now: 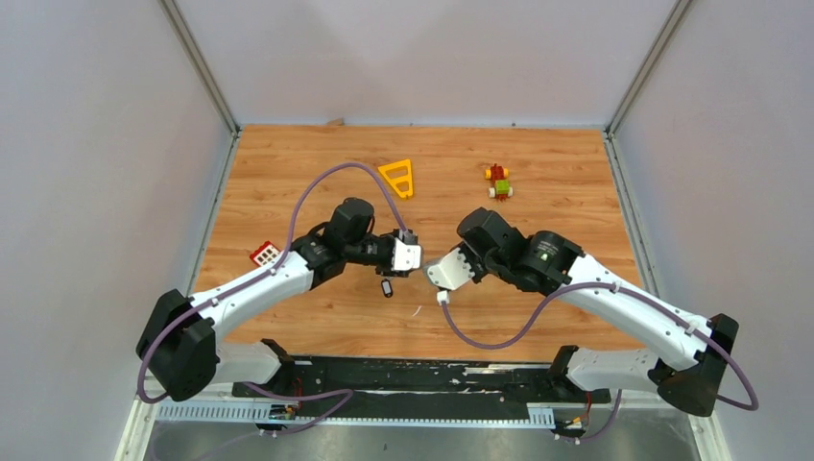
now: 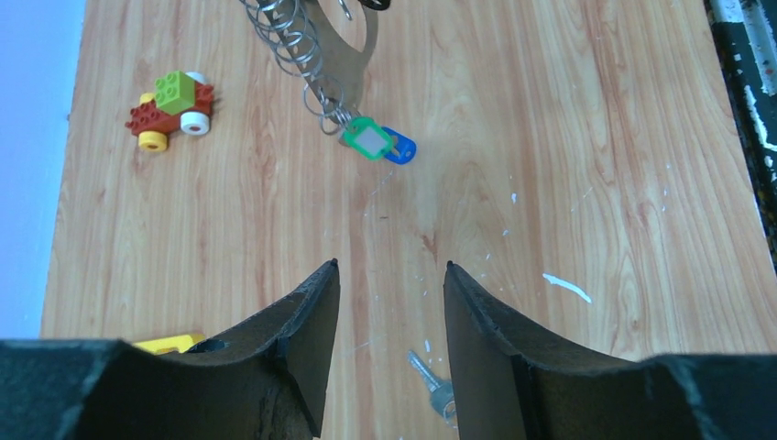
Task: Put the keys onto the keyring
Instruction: Adjust the keyring.
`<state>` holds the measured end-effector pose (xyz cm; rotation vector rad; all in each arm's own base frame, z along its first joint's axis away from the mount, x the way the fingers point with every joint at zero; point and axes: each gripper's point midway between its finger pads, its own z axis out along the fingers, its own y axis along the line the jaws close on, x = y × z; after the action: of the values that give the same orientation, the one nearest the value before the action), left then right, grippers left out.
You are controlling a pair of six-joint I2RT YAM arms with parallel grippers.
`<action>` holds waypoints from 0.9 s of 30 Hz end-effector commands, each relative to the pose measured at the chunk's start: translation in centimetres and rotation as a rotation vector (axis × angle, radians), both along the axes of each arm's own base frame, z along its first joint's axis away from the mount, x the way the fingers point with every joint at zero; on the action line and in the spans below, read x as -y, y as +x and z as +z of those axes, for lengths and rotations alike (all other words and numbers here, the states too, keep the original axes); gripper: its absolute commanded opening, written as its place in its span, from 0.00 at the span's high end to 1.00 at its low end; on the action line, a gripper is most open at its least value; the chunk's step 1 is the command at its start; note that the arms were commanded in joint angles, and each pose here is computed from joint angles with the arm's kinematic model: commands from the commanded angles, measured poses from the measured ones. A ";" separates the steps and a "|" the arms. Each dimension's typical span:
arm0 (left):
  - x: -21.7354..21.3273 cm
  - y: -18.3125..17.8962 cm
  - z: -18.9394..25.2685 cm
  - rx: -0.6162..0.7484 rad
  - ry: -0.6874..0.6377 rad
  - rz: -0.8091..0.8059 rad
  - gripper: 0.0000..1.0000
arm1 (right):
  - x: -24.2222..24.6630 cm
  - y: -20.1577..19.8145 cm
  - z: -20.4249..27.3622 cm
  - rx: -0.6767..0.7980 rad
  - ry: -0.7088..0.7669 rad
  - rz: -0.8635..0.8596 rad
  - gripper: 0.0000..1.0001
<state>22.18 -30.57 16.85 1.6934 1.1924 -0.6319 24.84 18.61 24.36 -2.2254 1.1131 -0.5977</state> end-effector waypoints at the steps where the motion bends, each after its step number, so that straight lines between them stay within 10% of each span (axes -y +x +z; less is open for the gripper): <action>1: 0.5 1.6 2.0 0.031 -0.057 0.038 0.47 | 1.2 2.1 1.8 0.184 -0.111 -0.055 1.00; 13: 0.1 3.7 3.4 0.020 -0.122 0.124 0.49 | 1.3 3.2 1.7 0.336 -0.275 -0.070 1.00; 27: 1.4 0.3 5.4 -0.014 -0.189 -0.115 0.52 | -3.4 -0.8 3.4 -0.003 0.142 0.013 1.00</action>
<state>23.76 -30.89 19.66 1.5836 1.1591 -0.7153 25.51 20.85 27.05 -2.1744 1.0502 -0.6827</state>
